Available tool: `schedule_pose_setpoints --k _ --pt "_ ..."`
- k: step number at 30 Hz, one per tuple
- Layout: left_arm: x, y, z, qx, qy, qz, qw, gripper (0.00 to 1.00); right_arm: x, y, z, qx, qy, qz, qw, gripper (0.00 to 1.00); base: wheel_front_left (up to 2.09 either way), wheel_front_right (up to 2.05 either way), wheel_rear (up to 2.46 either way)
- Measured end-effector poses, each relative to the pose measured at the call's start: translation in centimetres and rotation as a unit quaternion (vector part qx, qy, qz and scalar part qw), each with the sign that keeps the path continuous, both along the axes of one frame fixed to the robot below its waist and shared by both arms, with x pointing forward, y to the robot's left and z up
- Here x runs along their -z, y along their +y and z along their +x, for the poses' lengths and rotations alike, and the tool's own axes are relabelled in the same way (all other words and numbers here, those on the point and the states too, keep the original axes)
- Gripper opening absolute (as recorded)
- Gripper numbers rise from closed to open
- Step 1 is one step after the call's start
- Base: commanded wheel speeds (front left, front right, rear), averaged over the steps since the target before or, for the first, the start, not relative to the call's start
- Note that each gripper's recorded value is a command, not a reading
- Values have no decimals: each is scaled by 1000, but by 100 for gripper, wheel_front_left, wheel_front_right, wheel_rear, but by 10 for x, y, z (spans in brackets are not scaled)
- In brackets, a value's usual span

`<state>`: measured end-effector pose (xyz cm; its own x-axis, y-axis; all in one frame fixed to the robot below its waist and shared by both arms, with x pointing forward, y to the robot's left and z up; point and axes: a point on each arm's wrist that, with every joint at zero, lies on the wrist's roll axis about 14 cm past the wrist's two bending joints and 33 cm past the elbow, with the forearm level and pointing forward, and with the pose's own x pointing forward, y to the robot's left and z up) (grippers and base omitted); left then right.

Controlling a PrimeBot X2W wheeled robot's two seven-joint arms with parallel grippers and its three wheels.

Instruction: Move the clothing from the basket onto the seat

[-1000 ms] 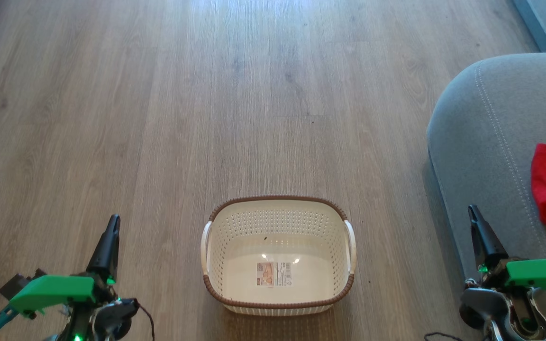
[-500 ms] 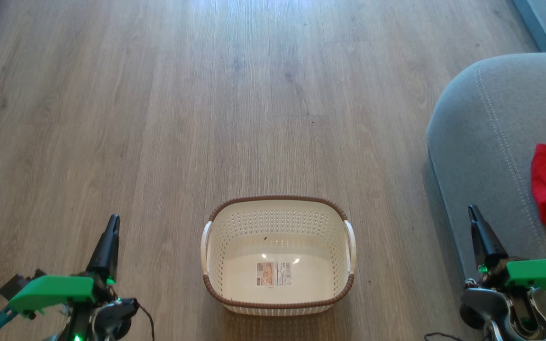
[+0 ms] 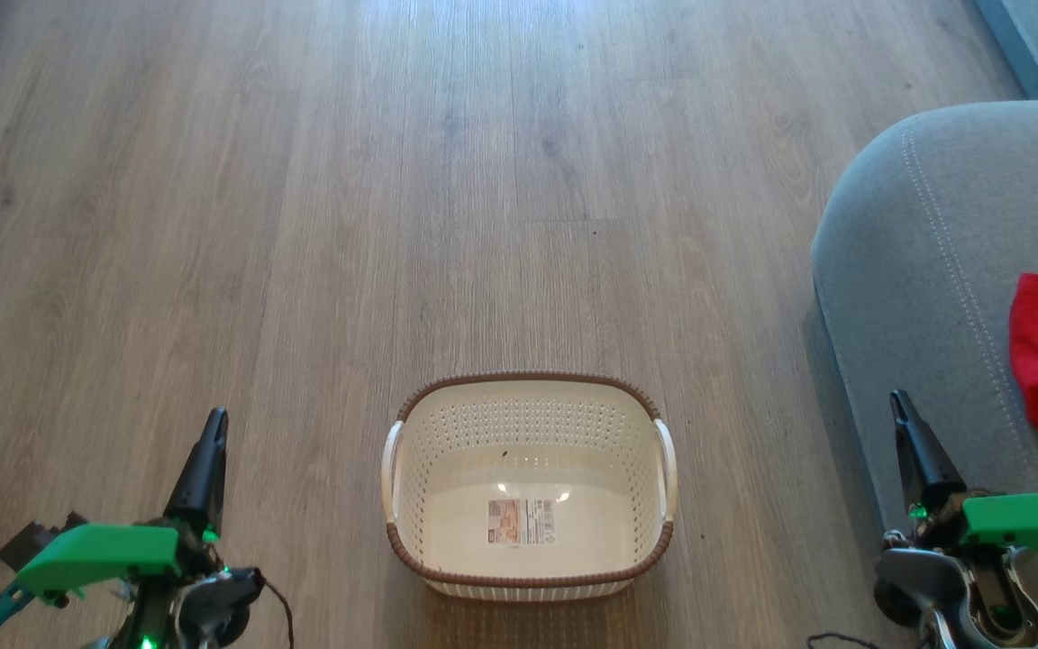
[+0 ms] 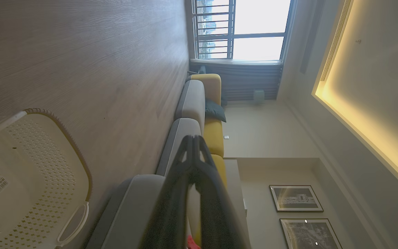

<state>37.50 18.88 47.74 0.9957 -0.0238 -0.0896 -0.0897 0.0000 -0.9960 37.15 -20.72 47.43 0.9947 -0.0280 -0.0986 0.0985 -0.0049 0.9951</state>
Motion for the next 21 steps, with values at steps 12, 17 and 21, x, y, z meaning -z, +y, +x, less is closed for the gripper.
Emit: schedule_pose_setpoints --k 12,17,21 --pt "0 0 0 0 0 0 1000 0 0 0 0 0 0 0 1000 0 0 0 0" --pt "0 0 0 0 0 0 1000 0 0 0 0 0 0 0 1000 0 0 0 0" --pt "0 0 0 0 0 0 1000 0 0 0 0 0 0 0 1000 0 0 0 0"
